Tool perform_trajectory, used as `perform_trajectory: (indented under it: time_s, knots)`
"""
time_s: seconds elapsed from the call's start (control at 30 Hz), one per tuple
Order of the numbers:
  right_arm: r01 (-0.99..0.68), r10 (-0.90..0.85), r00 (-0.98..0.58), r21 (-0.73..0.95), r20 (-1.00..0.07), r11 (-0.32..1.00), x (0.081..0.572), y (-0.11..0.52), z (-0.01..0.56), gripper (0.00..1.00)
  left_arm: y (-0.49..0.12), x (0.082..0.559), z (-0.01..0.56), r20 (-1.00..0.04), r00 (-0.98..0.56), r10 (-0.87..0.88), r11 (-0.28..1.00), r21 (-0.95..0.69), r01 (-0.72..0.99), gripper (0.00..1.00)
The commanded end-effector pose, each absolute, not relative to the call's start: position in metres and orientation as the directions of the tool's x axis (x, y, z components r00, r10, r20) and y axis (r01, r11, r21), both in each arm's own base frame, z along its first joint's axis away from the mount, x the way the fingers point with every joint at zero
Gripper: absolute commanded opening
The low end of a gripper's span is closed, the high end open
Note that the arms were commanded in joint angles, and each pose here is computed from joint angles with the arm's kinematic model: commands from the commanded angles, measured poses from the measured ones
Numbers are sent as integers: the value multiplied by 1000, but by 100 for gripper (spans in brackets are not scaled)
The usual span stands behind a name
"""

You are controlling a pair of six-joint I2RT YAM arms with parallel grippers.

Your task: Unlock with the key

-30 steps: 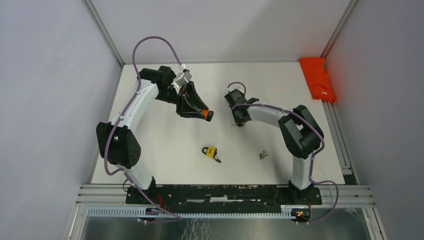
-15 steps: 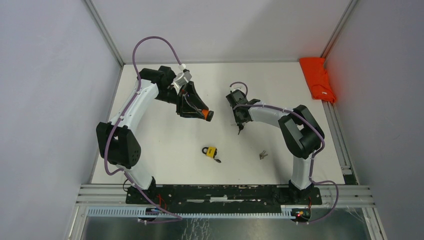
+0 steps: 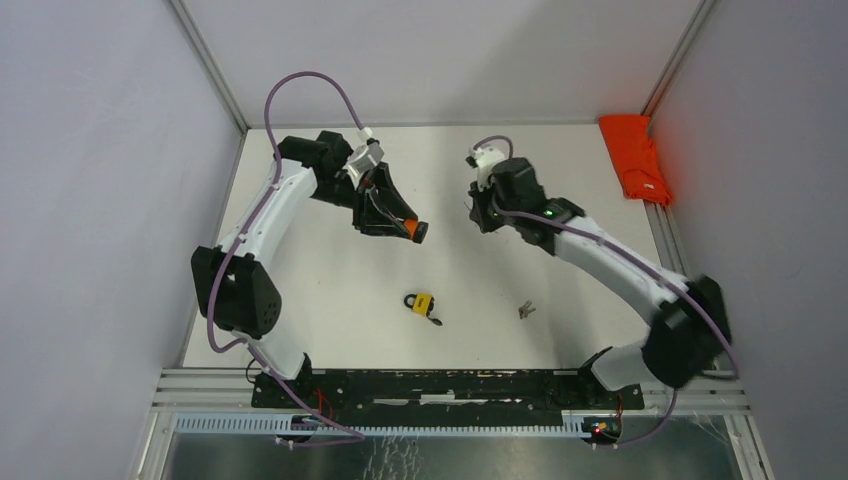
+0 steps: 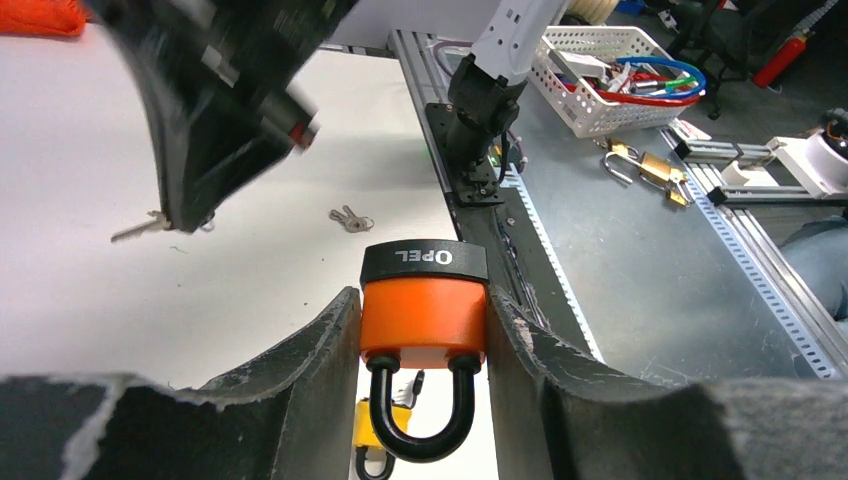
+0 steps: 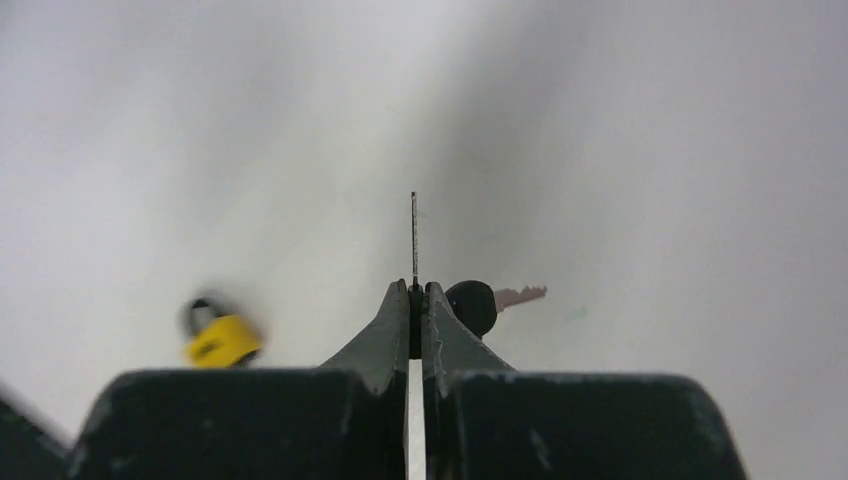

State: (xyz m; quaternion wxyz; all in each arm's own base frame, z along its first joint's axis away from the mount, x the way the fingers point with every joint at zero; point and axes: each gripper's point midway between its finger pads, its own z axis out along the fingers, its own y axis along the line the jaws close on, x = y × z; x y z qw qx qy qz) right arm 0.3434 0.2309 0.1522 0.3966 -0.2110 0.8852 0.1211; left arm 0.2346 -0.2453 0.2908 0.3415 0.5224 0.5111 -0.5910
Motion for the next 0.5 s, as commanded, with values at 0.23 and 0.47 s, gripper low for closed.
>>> perform_trajectory:
  time_s: [0.23,0.47]
  knots:
    - [-889,-131,-441,411,-888,203,192,295,271,0,-245,175,373,-994,-68,80,-308,-90,947,2]
    - [-875,-51,-471,474,-880,-98,128,288,309,0,-239,134,394,-993,10,114,-315,-27,949,2]
